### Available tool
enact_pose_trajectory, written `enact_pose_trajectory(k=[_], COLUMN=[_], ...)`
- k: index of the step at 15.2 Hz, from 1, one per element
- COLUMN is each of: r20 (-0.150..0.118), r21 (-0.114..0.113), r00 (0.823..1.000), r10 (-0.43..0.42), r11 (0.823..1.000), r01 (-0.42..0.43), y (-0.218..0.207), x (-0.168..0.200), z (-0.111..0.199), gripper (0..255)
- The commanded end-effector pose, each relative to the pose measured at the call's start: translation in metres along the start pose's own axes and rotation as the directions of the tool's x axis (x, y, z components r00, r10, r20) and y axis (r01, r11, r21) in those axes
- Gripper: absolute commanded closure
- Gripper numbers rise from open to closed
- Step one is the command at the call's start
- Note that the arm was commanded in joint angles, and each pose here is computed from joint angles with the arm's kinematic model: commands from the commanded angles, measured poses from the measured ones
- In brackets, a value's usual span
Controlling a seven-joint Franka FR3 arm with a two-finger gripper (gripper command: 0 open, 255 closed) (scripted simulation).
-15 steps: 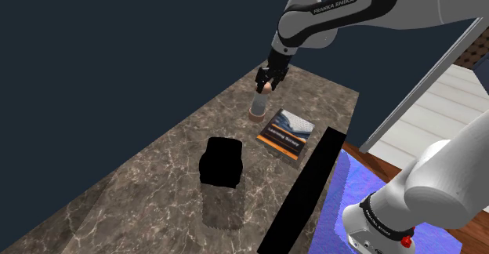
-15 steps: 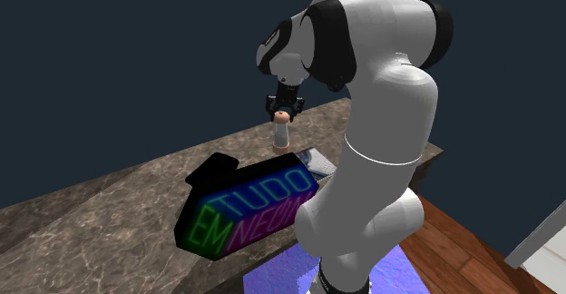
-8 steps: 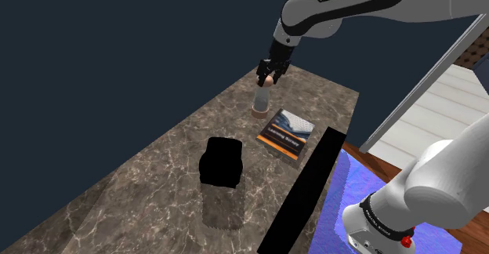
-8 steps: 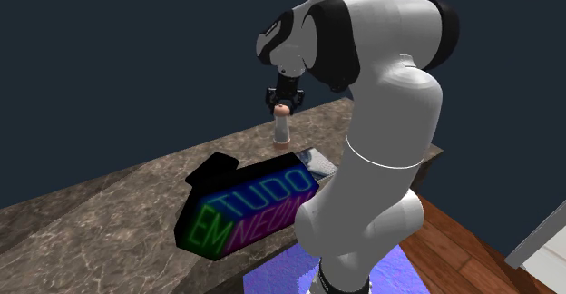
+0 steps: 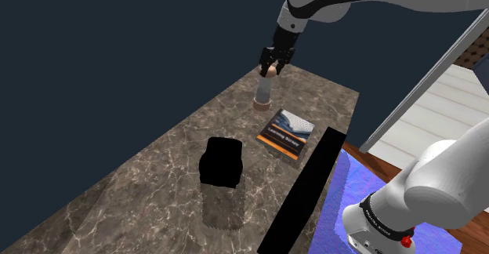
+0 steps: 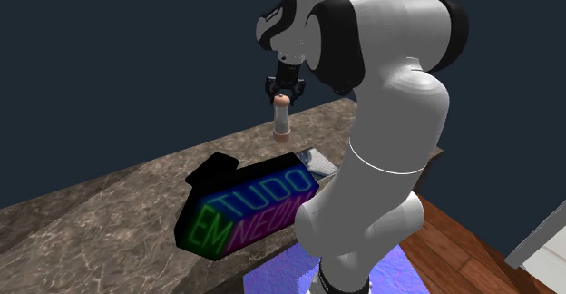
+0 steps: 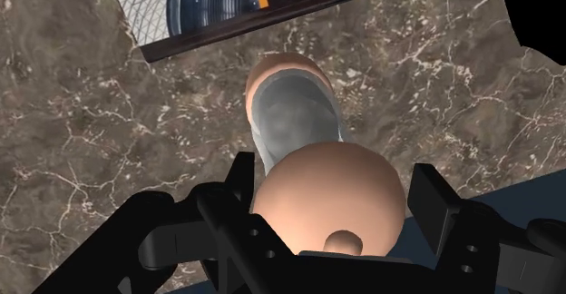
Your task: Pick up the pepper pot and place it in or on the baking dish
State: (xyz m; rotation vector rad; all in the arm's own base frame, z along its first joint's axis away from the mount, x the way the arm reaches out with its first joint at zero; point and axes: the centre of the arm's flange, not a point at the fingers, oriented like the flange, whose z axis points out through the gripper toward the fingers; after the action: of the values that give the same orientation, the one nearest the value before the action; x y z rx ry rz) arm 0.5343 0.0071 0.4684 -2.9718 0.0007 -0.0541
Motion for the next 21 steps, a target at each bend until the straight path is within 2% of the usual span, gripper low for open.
enact_pose_trajectory(k=[1, 18, 21], r20=[0.0, 0.0, 0.0], r21=[0.0, 0.0, 0.0], r00=[1.0, 1.0, 1.0], r10=[0.0, 0.0, 0.0], r11=[1.0, 1.0, 1.0], r01=[0.0, 0.0, 0.0], y=[-0.002, -0.017, -0.052], x=[0.0, 0.003, -0.014], z=[-0.01, -0.096, -0.099], gripper=[255, 255, 255])
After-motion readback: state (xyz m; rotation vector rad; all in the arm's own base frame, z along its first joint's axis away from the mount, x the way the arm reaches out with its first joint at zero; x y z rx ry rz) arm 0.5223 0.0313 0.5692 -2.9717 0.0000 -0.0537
